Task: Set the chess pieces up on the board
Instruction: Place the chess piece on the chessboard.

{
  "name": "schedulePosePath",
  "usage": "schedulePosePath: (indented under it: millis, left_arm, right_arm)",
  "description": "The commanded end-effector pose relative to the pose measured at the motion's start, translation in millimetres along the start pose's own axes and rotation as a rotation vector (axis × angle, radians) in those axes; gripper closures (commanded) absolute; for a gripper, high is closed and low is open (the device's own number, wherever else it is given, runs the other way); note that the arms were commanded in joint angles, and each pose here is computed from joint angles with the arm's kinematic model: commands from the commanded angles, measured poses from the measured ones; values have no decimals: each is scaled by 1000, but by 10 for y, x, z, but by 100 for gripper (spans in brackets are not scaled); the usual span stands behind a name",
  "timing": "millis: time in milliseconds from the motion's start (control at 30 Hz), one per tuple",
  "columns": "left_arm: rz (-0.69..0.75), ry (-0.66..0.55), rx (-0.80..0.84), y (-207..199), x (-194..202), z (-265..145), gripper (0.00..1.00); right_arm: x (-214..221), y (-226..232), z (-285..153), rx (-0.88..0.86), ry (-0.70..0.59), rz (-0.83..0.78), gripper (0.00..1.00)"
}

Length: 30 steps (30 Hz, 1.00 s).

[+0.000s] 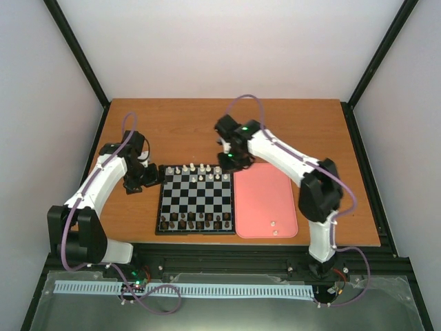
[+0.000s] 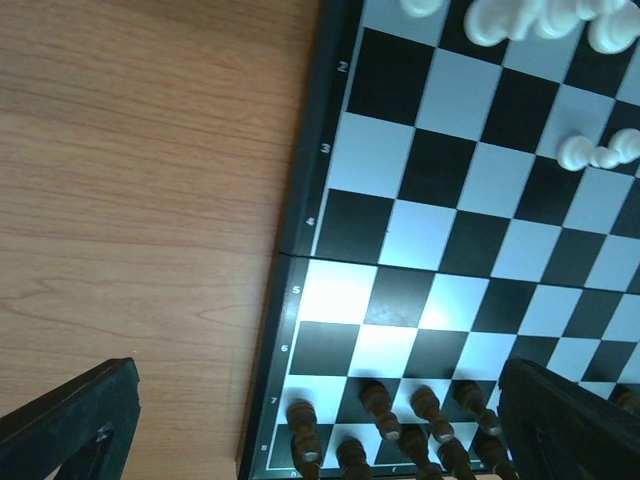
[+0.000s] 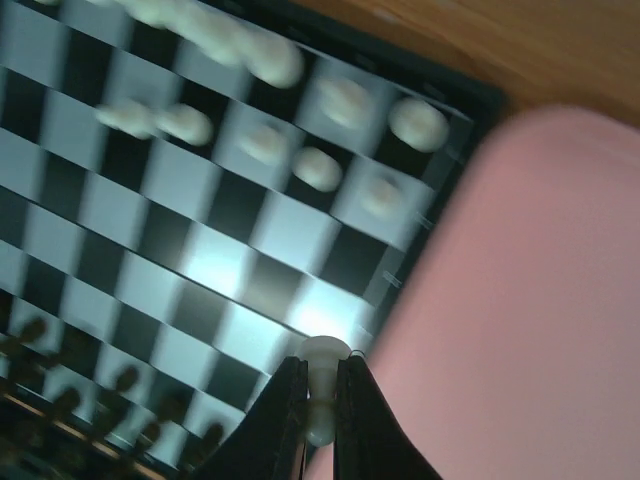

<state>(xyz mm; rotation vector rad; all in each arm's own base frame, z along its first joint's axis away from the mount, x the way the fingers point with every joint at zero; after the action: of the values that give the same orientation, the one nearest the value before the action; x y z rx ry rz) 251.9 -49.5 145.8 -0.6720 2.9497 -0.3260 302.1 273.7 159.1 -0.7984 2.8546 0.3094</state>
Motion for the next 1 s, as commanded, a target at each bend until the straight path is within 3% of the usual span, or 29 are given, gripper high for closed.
schedulePosePath:
  millis: [0, 333, 900, 967]
  left_arm:
    - [-37, -16, 20, 83, -71, -33, 0]
    - [-69, -22, 27, 151, -84, -30, 0]
    - [-72, -30, 17, 145, -132, -36, 0]
    - [-70, -29, 17, 145, -134, -36, 0]
  right_arm:
    - [-206, 539, 210, -59, 61, -115, 97]
    - [-428, 1177, 559, -157, 101, -228, 97]
    - [-271, 1236, 1098, -151, 206, -244, 94]
    - [-290, 1247, 1073, -154, 196, -249, 90]
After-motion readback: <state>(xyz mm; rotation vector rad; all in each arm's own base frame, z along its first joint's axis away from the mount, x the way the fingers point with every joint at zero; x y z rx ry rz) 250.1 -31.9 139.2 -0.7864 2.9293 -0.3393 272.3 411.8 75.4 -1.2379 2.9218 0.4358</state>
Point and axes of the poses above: each gripper's point midway between its finger pads, its own z axis out along the fingers, its own y axis along the line the jaws close on, x = y × z, the point moved 3 cm from there along -z, back along the fingers, and after that the axes turned 11 degrees about -z, right-handed, at the moved point
